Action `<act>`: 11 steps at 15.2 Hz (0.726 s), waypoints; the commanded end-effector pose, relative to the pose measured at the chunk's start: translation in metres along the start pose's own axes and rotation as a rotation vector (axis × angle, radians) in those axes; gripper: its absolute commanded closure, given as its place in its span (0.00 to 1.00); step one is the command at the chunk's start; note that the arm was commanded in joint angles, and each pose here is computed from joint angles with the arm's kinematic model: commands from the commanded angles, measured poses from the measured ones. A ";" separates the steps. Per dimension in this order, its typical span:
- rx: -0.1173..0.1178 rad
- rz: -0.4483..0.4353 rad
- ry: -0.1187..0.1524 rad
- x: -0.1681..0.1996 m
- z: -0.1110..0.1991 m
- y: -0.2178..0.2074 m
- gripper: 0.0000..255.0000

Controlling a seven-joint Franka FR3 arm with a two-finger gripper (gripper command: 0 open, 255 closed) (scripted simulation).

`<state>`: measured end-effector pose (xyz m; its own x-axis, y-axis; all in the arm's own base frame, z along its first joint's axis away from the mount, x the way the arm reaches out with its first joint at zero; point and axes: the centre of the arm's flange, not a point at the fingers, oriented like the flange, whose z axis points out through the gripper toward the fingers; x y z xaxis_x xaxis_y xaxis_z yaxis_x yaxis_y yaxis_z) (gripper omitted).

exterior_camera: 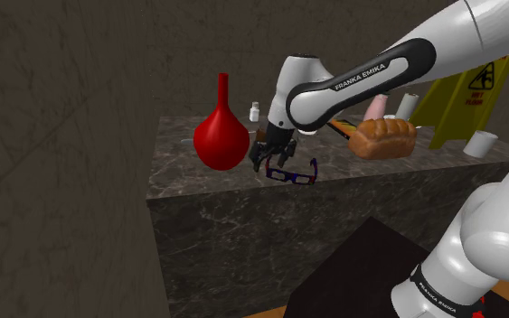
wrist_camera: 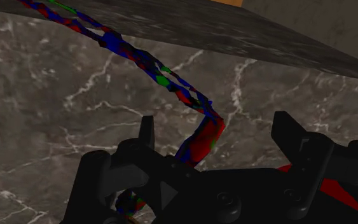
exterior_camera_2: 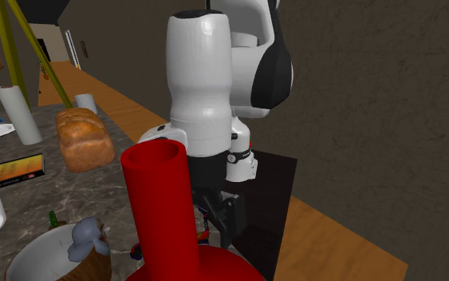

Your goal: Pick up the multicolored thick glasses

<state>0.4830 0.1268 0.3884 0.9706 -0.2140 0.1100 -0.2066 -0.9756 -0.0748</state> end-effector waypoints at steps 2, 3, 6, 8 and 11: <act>0.000 0.000 0.001 -0.002 0.009 0.001 0.00; 0.000 0.000 0.001 -0.002 0.009 0.002 1.00; 0.000 0.000 0.001 -0.002 0.009 0.002 1.00; 0.000 0.000 0.001 -0.002 0.009 0.001 1.00; 0.000 0.000 0.001 -0.002 0.009 0.001 1.00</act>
<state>0.4819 0.1266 0.3794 0.9706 -0.2133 0.1115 -0.2057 -0.9757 -0.0756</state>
